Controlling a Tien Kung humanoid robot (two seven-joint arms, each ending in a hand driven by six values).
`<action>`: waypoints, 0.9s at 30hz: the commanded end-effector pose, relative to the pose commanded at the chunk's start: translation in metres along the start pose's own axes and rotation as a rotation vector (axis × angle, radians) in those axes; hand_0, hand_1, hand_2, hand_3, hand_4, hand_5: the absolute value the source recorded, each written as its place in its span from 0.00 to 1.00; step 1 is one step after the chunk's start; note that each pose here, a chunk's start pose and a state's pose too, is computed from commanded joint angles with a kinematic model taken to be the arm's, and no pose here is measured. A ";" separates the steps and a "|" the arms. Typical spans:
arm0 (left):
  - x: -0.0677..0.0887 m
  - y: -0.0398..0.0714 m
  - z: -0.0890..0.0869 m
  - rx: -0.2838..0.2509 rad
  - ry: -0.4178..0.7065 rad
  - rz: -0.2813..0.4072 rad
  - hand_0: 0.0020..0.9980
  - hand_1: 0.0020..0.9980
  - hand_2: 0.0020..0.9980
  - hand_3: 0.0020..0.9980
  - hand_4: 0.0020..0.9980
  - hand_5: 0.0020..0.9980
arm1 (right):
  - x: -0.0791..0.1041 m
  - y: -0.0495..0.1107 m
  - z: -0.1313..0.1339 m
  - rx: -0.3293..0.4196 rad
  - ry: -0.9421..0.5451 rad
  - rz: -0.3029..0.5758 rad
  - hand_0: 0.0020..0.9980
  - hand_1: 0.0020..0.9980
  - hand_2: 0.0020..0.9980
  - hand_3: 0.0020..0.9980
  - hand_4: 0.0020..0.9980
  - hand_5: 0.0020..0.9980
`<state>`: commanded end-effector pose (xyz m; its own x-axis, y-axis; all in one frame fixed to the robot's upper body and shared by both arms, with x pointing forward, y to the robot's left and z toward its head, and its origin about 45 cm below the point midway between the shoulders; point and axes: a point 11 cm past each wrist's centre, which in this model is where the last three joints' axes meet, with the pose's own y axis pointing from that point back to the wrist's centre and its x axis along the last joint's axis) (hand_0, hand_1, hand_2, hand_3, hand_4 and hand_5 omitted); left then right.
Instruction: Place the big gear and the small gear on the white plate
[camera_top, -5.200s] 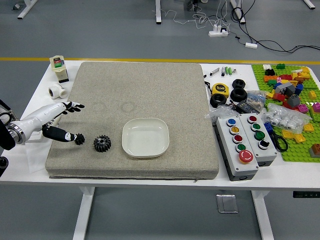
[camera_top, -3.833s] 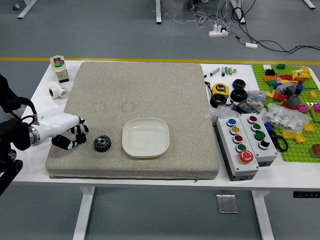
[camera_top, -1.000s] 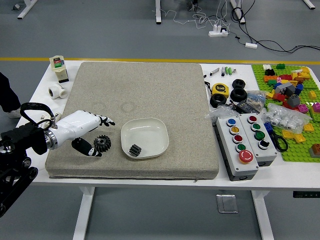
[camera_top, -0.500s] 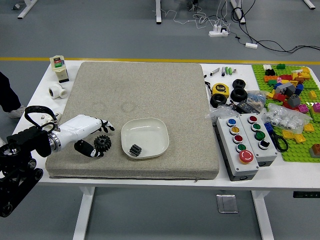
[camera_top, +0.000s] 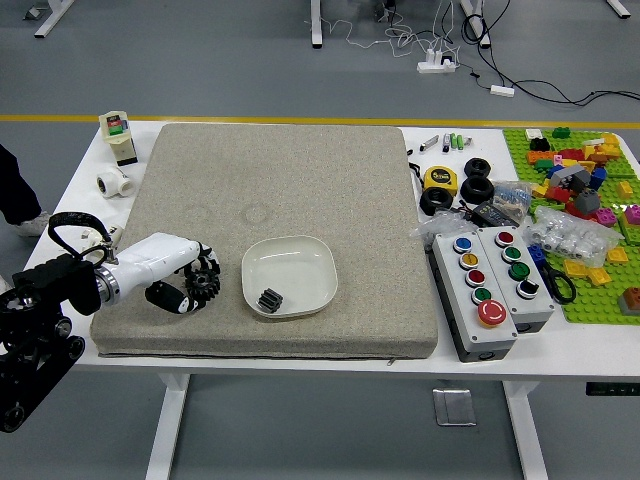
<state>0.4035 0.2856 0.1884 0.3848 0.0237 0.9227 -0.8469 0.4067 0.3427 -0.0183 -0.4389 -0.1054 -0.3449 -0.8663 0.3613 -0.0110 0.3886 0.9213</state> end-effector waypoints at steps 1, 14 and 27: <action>0.002 0.000 0.000 0.000 0.001 0.005 0.34 0.44 0.48 0.54 0.11 0.00 | 0.000 0.000 0.000 0.000 0.000 0.000 0.76 0.80 0.83 0.76 0.93 0.79; 0.049 -0.013 0.052 -0.148 0.024 0.150 0.32 0.43 0.47 0.54 0.06 0.00 | 0.000 0.000 -0.001 0.002 0.001 0.000 0.76 0.80 0.83 0.76 0.93 0.79; 0.031 -0.046 0.088 -0.218 0.002 0.169 0.42 0.55 0.58 0.62 0.82 0.18 | 0.000 0.000 -0.005 0.008 0.004 0.000 0.76 0.80 0.83 0.76 0.93 0.79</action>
<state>0.4219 0.1874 0.2166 0.2456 0.1097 0.9631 -0.7999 0.5841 0.1374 -0.0134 -0.4404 -0.1047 -0.3408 -0.8678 0.3616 -0.0190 0.3909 0.9202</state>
